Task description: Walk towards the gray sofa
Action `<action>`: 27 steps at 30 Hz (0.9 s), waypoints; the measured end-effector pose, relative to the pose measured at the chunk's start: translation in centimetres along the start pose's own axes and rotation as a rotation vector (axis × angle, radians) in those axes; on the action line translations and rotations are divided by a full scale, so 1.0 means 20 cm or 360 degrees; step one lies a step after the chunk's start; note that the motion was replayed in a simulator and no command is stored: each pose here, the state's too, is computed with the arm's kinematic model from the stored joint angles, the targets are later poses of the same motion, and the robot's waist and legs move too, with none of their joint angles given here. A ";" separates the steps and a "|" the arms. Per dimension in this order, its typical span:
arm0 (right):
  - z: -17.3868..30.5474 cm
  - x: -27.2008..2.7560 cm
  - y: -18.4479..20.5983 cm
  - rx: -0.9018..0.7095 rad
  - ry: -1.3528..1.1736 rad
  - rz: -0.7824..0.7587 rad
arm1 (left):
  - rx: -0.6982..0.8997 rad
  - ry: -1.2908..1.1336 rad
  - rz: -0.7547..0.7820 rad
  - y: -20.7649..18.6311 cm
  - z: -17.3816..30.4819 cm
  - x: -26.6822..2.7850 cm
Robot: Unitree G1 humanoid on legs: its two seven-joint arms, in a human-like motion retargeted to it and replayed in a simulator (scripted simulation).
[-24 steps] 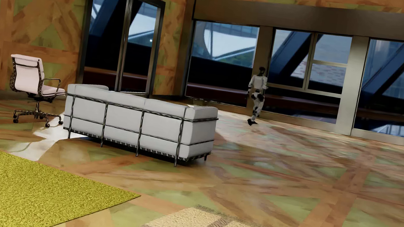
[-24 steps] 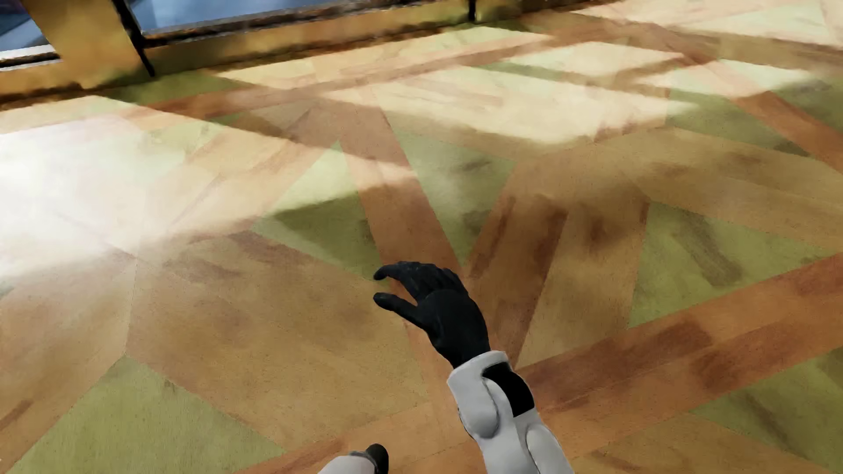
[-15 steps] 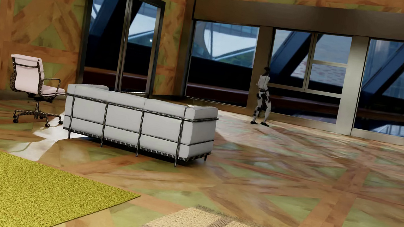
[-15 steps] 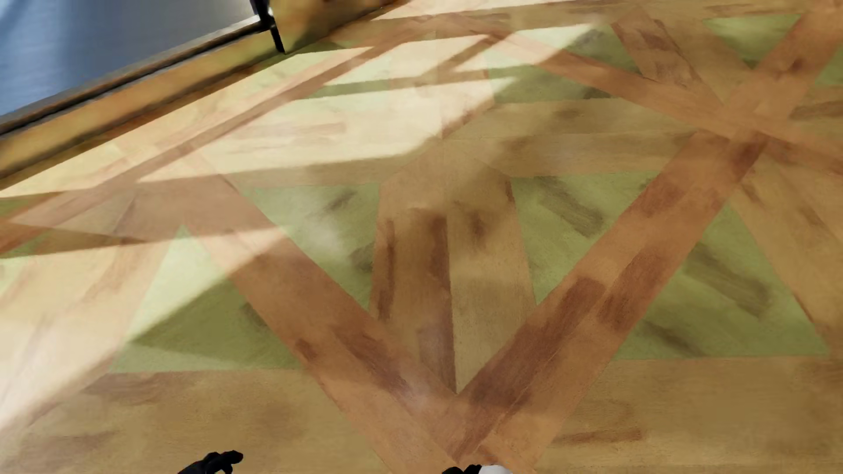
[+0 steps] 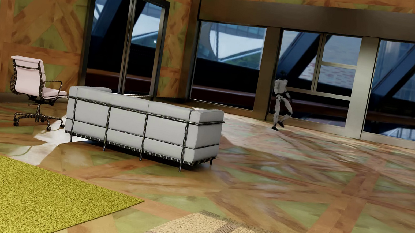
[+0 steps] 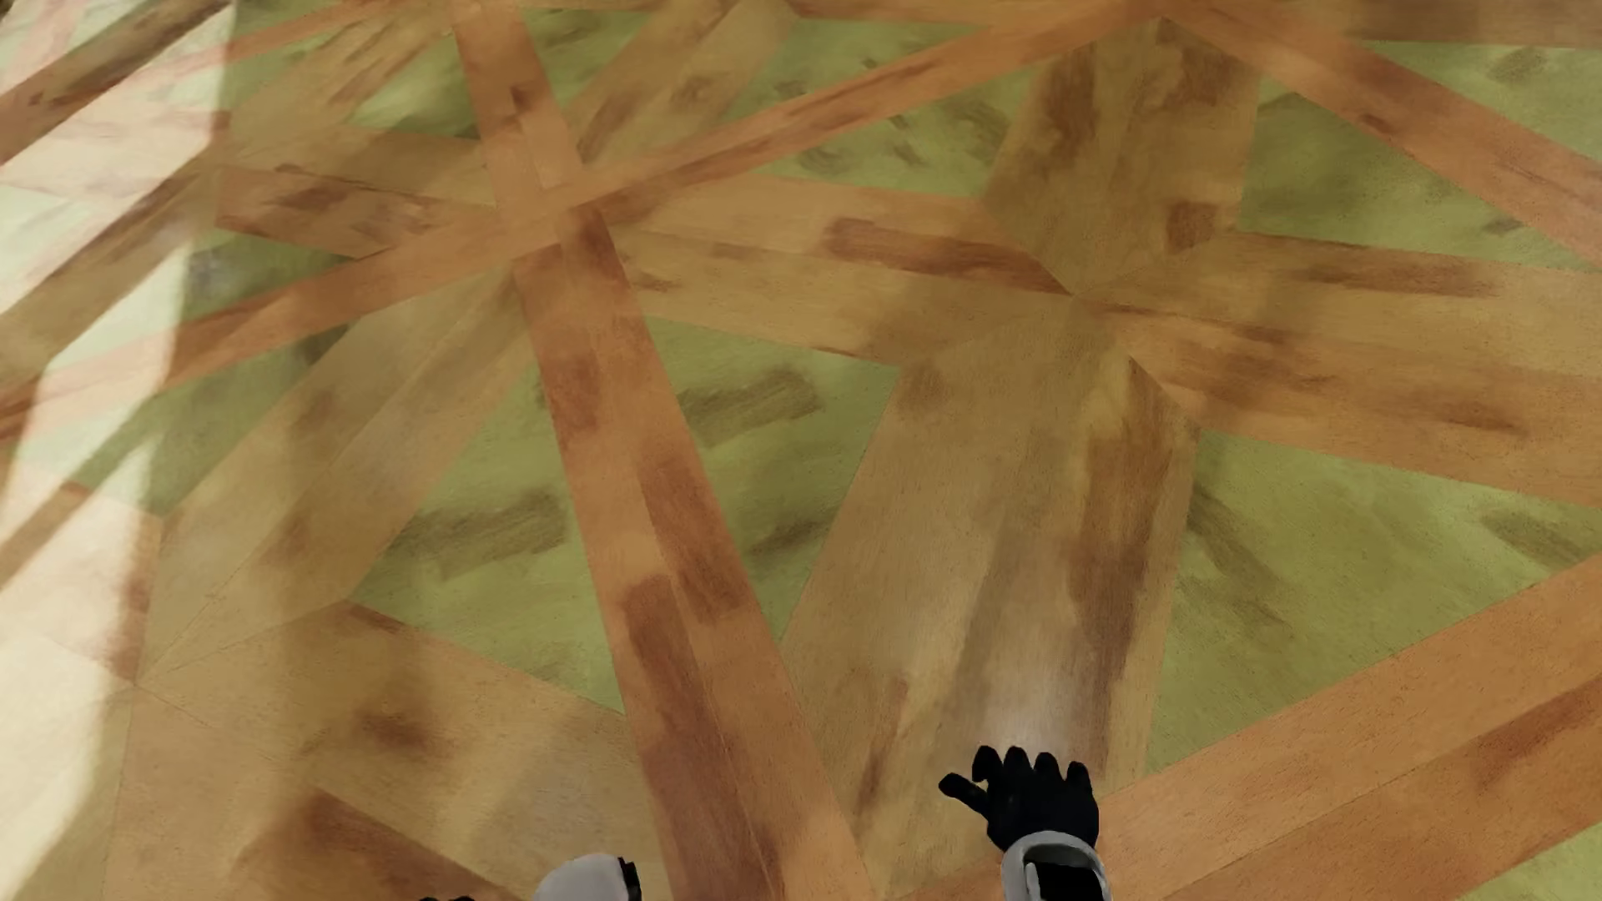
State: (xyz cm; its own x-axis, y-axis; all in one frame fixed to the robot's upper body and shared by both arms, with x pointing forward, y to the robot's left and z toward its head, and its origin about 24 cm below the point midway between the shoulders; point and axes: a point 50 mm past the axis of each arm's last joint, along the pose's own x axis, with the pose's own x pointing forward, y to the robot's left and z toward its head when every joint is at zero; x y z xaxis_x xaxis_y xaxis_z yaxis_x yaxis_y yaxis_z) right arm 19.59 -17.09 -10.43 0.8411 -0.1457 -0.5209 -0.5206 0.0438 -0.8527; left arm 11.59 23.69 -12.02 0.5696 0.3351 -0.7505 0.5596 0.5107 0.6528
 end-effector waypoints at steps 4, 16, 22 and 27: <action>0.15 0.09 -0.40 0.0250 -0.0227 -0.0461 | -0.0226 -0.0302 -0.0036 -0.03 0.27 -0.07; -0.42 -0.25 0.33 0.0712 0.0839 0.0537 | 0.0617 0.0285 -0.0450 -0.13 -0.07 0.05; -0.53 -0.56 0.65 0.0040 0.0651 0.1275 | -0.0110 -0.0229 0.0007 0.16 0.24 0.08; -0.37 -0.50 0.61 0.0286 0.0602 0.1223 | -0.0264 -0.0159 0.0214 0.23 0.28 0.07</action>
State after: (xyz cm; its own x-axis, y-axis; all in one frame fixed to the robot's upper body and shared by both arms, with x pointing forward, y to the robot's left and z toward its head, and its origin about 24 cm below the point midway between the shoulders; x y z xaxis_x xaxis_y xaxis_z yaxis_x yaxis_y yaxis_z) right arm 3.75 -22.35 -15.44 0.1449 -0.3284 -0.9333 -0.8655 0.4150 -0.2805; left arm 18.31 22.18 -9.46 0.6937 0.3335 -0.6384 0.3727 0.5923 0.7143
